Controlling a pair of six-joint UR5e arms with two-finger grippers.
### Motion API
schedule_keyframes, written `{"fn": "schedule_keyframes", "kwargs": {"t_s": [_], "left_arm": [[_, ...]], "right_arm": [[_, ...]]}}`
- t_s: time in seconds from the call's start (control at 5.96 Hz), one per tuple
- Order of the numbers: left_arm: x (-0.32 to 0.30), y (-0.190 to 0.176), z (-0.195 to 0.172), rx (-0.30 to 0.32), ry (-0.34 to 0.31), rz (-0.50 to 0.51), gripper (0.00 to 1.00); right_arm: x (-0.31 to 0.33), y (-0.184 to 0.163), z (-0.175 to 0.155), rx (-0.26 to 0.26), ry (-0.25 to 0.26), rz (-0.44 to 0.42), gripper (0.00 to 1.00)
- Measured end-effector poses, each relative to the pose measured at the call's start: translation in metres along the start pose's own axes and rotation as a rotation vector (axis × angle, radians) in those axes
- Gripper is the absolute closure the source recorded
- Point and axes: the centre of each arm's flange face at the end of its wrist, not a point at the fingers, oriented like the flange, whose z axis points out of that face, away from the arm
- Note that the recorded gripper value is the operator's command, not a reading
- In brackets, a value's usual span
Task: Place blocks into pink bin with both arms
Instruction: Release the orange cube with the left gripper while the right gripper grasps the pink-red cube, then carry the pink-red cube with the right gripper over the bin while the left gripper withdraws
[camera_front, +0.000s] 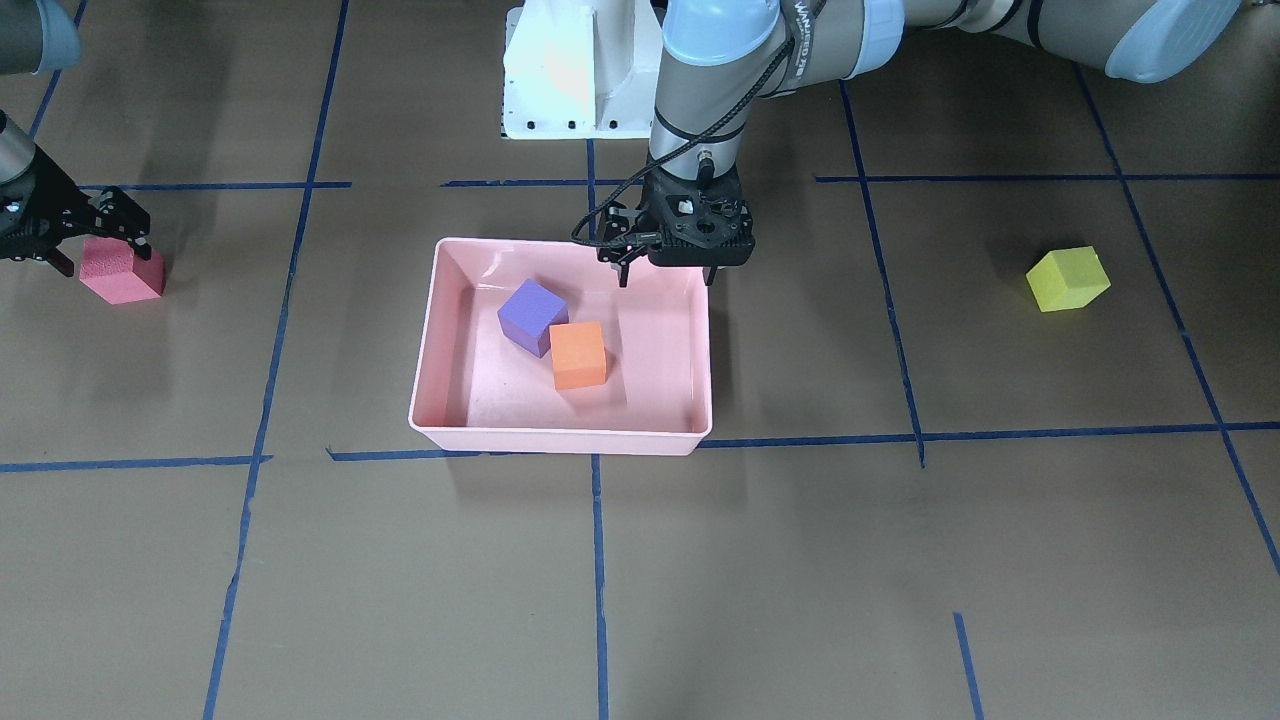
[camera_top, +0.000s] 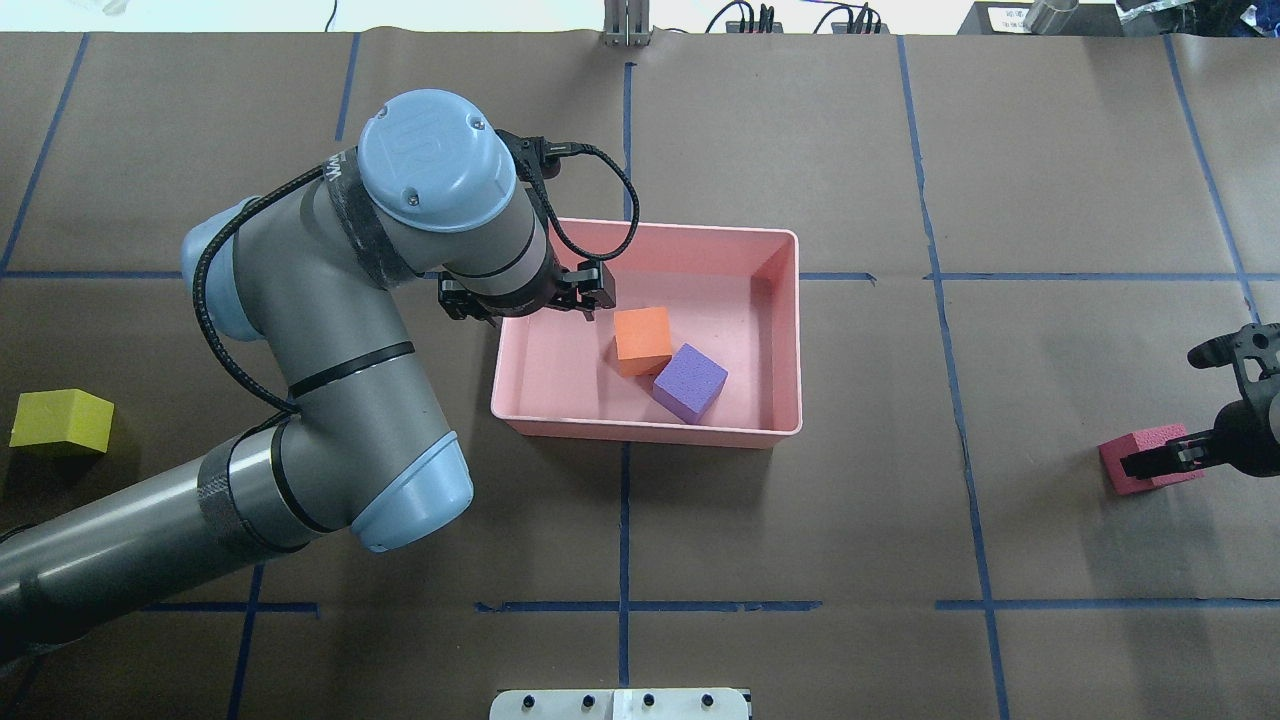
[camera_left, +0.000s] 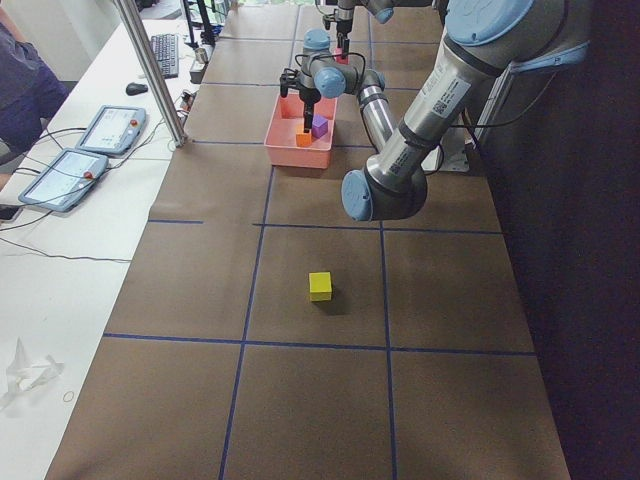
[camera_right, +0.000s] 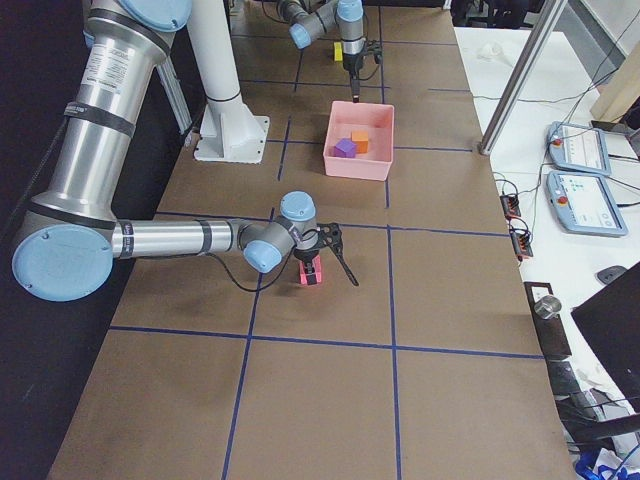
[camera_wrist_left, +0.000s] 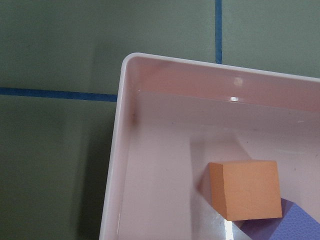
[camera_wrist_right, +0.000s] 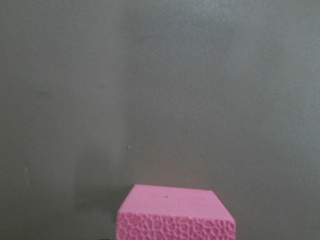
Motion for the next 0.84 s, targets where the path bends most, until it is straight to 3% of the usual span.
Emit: {"fn": "schedule_keyframes", "kwargs": {"t_s": [0.17,0.34,0.84], "left_arm": [[-0.001,0.001,0.002,-0.002,-0.002,0.000,0.00],[-0.005,0.002,0.006,-0.005,-0.010,0.002,0.00],[-0.049,-0.008,0.012,-0.020,-0.041,0.158,0.00]], "right_arm": [[-0.003,-0.002,0.008,-0.004,0.005,-0.009,0.54],[-0.006,-0.004,0.011,-0.003,0.007,-0.016,0.67],[-0.037,-0.016,-0.017,0.027,-0.059,-0.032,0.67]]}}
